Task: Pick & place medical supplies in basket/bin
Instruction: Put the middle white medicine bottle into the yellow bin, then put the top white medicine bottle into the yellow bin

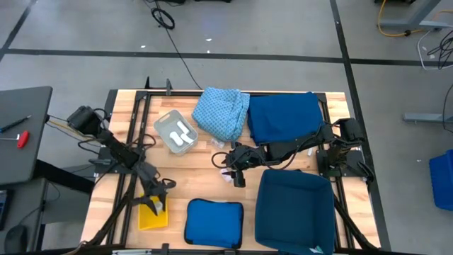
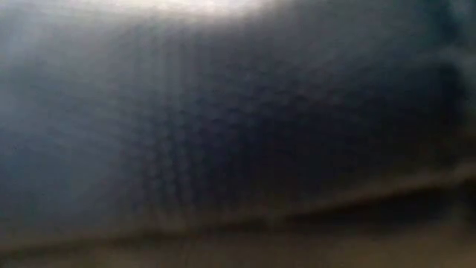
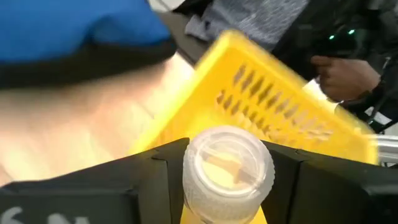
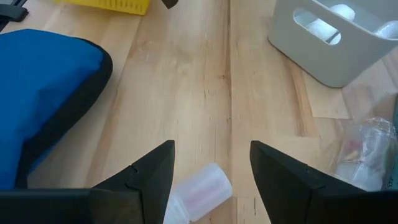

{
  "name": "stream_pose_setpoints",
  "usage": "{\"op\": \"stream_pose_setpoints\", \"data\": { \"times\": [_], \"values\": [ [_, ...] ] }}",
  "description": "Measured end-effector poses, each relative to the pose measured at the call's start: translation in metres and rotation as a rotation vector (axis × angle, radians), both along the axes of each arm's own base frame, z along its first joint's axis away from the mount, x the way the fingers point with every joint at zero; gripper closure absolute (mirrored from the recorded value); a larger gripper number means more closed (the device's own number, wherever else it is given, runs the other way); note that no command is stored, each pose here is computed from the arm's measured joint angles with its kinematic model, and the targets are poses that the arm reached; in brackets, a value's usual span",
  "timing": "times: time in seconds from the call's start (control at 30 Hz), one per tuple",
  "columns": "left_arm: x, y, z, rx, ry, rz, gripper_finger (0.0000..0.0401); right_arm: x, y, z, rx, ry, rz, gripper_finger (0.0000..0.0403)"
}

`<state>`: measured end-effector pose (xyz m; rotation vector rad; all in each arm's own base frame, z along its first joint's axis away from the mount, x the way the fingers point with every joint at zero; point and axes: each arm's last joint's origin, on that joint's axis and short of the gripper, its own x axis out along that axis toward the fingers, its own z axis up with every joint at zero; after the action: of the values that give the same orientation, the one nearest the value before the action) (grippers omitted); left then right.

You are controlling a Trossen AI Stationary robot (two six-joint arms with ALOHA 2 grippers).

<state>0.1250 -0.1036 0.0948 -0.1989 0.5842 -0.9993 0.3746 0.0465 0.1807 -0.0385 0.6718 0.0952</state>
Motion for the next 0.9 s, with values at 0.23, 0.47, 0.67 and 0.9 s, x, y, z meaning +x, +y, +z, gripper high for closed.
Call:
{"op": "stream_pose_setpoints", "data": {
  "times": [0.23, 0.47, 0.67, 0.9],
  "values": [
    [-0.0015, -0.0024, -0.0004, -0.010, 0.042, 0.039, 0.0258, 0.0000, 0.0000, 0.0000, 0.000, 0.000, -0.001, 0.0185],
    [0.0010, -0.0009, -0.0003, -0.004, 0.049, 0.148, 0.0200, 0.0000, 0.0000, 0.0000, -0.001, 0.000, -0.001, 0.0185],
    [0.0038, -0.0026, 0.0038, -0.024, 0.015, 0.158, 0.0122, 0.0000, -0.0001, 0.0000, 0.000, -0.001, -0.001, 0.0185],
    [0.0070, -0.0059, 0.0076, -0.036, -0.009, 0.123, 0.0144, 0.0001, -0.0001, 0.0001, 0.000, -0.001, -0.001, 0.0185]
  ]
}}
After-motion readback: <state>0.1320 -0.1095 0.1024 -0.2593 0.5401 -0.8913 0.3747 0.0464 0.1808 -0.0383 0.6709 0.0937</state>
